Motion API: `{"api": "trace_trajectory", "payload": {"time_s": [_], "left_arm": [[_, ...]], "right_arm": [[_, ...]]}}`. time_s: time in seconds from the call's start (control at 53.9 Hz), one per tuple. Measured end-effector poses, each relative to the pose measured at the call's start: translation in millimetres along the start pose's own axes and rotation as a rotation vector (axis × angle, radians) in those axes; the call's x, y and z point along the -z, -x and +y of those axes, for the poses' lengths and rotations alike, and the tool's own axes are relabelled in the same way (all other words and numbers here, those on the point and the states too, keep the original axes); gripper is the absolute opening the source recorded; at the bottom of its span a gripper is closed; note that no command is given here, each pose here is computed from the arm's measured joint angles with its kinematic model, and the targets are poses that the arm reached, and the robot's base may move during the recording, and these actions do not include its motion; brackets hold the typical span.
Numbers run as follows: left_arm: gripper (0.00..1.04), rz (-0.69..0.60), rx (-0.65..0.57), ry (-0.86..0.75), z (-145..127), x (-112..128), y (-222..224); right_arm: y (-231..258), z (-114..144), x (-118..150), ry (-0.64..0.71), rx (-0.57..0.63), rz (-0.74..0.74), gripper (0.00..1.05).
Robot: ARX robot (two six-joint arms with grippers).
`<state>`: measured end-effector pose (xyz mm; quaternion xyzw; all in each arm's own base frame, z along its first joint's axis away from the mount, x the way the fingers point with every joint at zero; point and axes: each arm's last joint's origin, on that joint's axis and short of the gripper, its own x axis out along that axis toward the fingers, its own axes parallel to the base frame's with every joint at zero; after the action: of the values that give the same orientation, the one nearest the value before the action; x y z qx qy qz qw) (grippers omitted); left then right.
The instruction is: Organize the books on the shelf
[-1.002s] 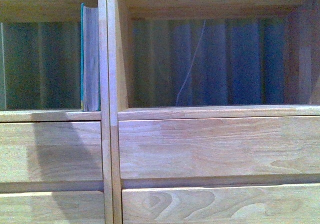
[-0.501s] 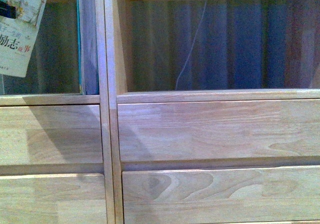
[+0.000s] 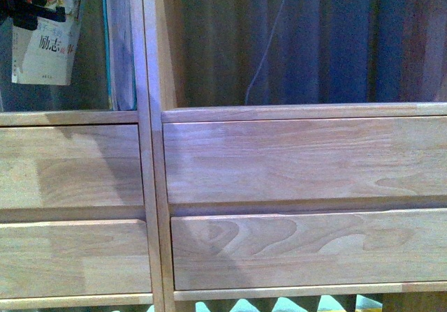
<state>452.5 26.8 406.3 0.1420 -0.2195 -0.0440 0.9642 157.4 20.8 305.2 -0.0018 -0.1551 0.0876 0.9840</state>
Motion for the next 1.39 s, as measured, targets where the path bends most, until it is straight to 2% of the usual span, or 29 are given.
{"api": "trace_trajectory", "payload": {"time_s": [0.204, 0.482, 1.021, 1.392], "left_arm": [[0.07, 0.021, -0.022, 0.05, -4, 19, -12], [0.07, 0.01, -0.004, 0.079, -18, 15, -22], [0.07, 0.029, 0.023, 0.07, -37, 26, -27], [0.66, 0.025, 0.038, 0.068, -40, 25, -27]], "right_arm": [[0, 0, 0, 0.0, 0.0, 0.0, 0.98], [0, 0, 0, 0.0, 0.0, 0.0, 0.98], [0, 0, 0, 0.0, 0.0, 0.0, 0.98], [0, 0, 0, 0.0, 0.0, 0.0, 0.98]]}}
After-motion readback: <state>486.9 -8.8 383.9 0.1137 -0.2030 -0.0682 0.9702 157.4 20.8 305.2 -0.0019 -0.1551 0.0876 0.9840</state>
